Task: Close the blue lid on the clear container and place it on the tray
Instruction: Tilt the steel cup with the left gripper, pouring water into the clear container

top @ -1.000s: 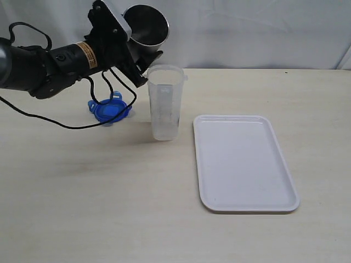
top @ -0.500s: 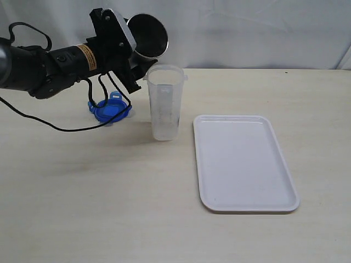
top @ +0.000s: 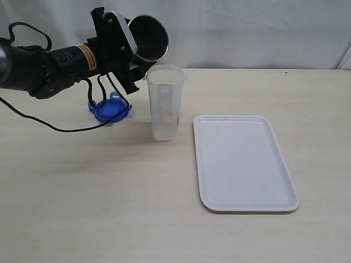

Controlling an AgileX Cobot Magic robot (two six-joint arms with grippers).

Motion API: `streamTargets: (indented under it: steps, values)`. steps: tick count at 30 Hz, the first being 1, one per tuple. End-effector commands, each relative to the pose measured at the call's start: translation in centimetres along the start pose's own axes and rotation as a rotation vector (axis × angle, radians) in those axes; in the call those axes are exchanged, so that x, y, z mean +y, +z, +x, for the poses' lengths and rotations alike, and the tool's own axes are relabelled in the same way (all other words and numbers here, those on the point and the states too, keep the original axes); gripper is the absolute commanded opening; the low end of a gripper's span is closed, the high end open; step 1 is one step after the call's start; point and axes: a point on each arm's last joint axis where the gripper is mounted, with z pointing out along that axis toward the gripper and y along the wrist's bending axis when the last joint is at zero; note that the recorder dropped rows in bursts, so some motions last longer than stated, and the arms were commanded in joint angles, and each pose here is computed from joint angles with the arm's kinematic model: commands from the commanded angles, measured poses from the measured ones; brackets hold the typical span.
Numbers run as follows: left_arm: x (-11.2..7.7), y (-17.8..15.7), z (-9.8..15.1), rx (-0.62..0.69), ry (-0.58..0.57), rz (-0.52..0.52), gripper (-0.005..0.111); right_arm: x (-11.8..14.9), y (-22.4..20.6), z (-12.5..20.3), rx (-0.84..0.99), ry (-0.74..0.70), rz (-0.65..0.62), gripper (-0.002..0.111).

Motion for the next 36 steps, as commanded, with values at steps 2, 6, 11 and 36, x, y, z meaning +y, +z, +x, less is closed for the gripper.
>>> streamTargets:
  steps: [2, 6, 11, 36]
  values:
    - [1.42, -0.10, -1.42, -0.083, 0.029, -0.066, 0.000, -0.01, -0.01, -0.03, -0.012, 0.001, 0.004, 0.005]
    - [1.42, -0.10, -1.42, -0.082, 0.062, -0.067, 0.000, -0.01, -0.01, -0.03, -0.012, 0.001, 0.004, 0.005]
    - [1.42, -0.10, -1.42, -0.081, 0.088, -0.068, 0.000, -0.01, -0.01, -0.03, -0.012, 0.001, 0.004, 0.005]
    - [1.41, -0.09, -1.40, -0.077, 0.163, -0.070, 0.000, -0.01, -0.01, -0.03, -0.012, 0.001, 0.004, 0.005]
